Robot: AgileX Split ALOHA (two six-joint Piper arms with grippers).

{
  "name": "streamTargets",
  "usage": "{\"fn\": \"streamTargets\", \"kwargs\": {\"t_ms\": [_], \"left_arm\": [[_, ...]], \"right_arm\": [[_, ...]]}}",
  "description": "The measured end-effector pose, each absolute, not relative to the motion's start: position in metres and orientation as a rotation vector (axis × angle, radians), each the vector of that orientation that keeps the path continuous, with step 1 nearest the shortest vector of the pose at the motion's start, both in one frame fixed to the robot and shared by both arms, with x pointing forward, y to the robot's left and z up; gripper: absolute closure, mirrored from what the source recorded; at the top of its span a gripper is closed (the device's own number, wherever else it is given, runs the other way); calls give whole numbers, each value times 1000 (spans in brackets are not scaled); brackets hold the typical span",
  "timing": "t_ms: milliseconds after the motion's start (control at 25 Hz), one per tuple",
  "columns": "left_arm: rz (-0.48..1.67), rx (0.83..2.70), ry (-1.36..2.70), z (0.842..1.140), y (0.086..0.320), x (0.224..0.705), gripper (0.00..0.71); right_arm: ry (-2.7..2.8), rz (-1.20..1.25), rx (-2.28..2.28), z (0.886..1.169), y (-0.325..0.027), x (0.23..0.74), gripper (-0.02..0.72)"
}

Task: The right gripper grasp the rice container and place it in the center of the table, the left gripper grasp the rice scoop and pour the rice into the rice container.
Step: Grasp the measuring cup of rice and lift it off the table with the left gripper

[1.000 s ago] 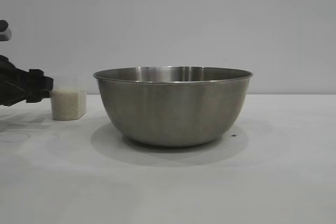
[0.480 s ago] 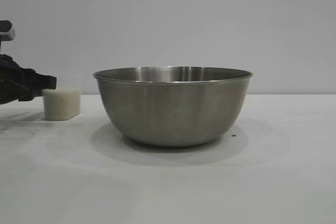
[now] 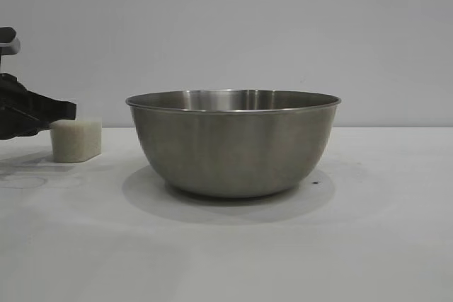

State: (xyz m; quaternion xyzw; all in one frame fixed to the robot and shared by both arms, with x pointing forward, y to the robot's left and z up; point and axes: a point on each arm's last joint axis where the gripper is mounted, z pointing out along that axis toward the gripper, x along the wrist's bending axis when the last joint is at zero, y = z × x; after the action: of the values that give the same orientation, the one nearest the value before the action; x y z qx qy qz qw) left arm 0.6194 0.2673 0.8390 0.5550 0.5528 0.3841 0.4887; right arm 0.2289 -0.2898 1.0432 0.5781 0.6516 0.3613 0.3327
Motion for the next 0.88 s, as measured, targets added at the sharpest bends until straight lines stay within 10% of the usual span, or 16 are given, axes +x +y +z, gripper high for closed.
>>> {"fn": "streamTargets", "kwargs": {"t_ms": [880], "left_arm": [[941, 1460, 1049, 958, 237, 610, 710]], "right_arm": [[1702, 944, 1510, 1043, -290, 229, 229]]}}
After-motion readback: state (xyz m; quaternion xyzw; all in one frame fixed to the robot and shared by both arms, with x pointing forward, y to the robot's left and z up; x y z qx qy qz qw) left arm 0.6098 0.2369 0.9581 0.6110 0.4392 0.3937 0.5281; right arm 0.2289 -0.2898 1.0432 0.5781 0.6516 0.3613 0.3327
